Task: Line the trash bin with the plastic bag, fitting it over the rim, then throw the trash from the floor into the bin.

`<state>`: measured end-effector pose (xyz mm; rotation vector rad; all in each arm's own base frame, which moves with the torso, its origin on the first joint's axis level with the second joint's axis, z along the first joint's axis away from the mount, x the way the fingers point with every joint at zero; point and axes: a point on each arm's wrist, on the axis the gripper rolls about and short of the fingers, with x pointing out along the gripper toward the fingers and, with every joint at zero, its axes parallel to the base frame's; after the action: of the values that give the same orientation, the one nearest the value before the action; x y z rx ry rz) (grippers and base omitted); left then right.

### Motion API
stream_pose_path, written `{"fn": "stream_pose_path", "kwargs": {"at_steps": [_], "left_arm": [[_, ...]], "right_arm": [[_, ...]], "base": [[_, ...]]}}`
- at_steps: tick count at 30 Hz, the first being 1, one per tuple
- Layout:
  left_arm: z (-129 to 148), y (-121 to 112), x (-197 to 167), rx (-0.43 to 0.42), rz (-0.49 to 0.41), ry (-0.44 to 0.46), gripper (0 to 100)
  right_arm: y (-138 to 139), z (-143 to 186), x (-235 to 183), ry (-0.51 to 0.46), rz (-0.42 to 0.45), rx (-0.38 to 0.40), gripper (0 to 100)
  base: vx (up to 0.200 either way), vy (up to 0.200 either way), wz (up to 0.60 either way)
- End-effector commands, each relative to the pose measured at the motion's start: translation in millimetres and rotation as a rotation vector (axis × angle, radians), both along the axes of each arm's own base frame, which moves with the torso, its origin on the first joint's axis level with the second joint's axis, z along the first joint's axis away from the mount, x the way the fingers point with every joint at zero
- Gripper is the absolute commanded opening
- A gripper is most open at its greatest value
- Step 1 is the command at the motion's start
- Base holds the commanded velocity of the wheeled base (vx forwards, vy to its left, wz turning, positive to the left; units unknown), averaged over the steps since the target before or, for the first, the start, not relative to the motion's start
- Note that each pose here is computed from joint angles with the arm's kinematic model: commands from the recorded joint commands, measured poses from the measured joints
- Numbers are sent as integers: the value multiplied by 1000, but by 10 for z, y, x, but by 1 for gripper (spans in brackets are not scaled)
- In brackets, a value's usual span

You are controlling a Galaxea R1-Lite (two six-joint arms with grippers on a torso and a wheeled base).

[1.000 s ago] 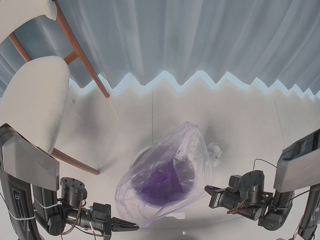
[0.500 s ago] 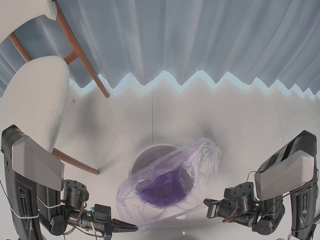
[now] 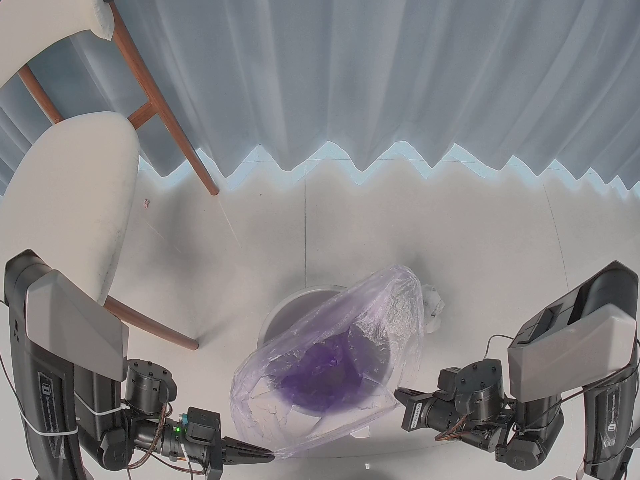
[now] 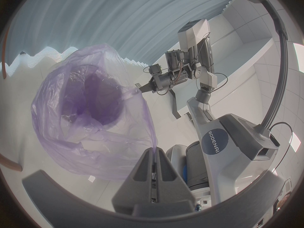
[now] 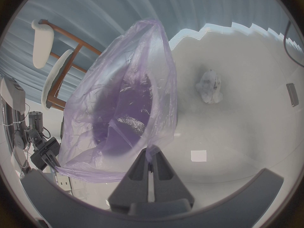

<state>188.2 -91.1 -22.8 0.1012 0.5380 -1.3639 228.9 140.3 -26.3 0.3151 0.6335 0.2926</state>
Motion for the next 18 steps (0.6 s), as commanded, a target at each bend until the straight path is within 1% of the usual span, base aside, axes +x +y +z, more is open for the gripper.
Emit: {"fn": "stream_pose_path", "kwargs": {"at_steps": [1, 8, 11, 18], "left_arm": [[3, 39, -28, 6, 12, 13, 100], [66, 80, 0, -20, 31, -2, 100], [128, 126, 26, -37, 56, -21, 100], [163, 160, 44, -42, 72, -46, 100]], "right_arm": [[49, 47, 23, -33, 11, 22, 0], [73, 123, 60, -66, 10, 44, 0], [84, 140, 71, -75, 12, 50, 0], [91, 178, 81, -90, 12, 59, 0]], "base": [[0, 0, 0], [0, 0, 0], [0, 0, 0], [0, 0, 0]]}}
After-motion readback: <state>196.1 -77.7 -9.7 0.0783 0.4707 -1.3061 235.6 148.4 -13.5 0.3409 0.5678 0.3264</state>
